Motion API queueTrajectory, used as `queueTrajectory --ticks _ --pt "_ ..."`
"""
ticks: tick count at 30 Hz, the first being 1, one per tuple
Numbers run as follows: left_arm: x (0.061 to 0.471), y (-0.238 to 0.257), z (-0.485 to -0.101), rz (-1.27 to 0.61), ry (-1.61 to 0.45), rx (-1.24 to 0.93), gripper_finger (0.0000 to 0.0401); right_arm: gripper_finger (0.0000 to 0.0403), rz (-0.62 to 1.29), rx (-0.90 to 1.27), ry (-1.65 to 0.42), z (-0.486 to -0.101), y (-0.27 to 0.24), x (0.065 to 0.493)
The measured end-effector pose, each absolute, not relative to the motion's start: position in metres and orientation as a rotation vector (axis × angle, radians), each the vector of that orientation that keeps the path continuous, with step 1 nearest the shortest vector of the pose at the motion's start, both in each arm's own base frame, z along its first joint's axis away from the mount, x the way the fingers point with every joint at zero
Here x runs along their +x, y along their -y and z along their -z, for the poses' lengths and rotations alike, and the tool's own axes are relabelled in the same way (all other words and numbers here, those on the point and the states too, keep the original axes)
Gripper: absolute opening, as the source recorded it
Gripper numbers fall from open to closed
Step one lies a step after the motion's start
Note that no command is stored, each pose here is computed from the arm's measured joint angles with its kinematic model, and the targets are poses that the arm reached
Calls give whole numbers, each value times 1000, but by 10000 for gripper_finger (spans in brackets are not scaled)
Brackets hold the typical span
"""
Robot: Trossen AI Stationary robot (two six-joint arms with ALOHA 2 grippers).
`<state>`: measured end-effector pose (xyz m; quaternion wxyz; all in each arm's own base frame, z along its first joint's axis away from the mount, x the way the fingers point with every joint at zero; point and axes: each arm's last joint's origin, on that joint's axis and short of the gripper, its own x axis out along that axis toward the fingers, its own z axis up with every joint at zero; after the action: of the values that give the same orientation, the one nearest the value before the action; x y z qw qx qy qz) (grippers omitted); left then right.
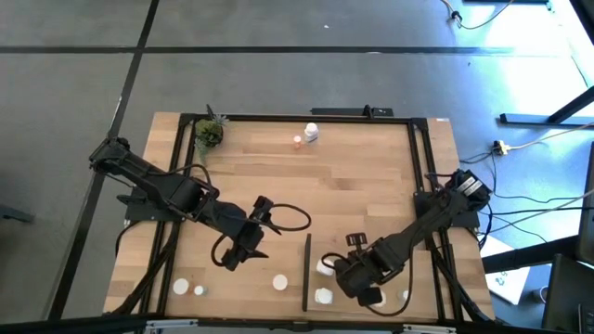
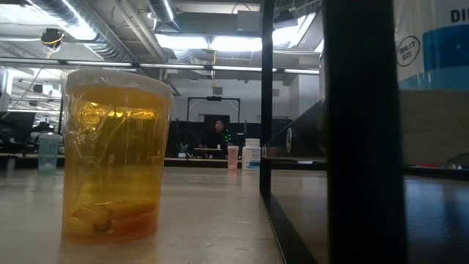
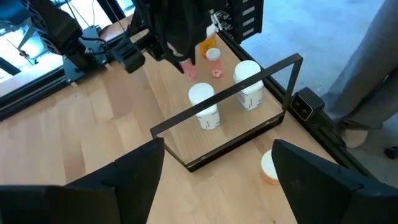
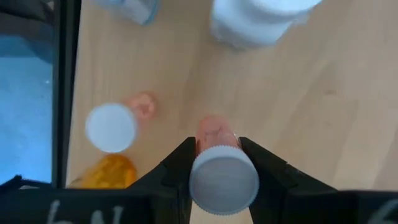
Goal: Pick and place medicine bottles onto shelf by color
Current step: Put the top right pink pill bottle on the shelf
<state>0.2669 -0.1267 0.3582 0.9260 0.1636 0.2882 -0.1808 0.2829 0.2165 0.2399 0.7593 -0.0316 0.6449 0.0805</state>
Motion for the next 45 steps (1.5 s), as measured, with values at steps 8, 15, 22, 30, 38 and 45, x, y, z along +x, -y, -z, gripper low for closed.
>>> queueTrajectory --ticks 8,15,22,30,38,45 --pt "267 127 -358 371 -591 335 292 113 -193 -68 -1391 -236 -218 283" --pt "267 127 -358 371 -591 335 292 113 -200 -87 -1403 -229 -217 281" --pt "267 127 -358 371 -592 336 292 113 -187 -70 -1403 -220 -216 280" --pt "267 127 -358 371 -592 336 292 113 -204 -87 -1397 -220 -216 281" --pt "267 127 -358 371 -592 336 292 113 -203 -88 -1397 -220 -215 282" --pt "267 127 -358 371 -592 336 292 113 -204 -87 -1395 -220 -214 282"
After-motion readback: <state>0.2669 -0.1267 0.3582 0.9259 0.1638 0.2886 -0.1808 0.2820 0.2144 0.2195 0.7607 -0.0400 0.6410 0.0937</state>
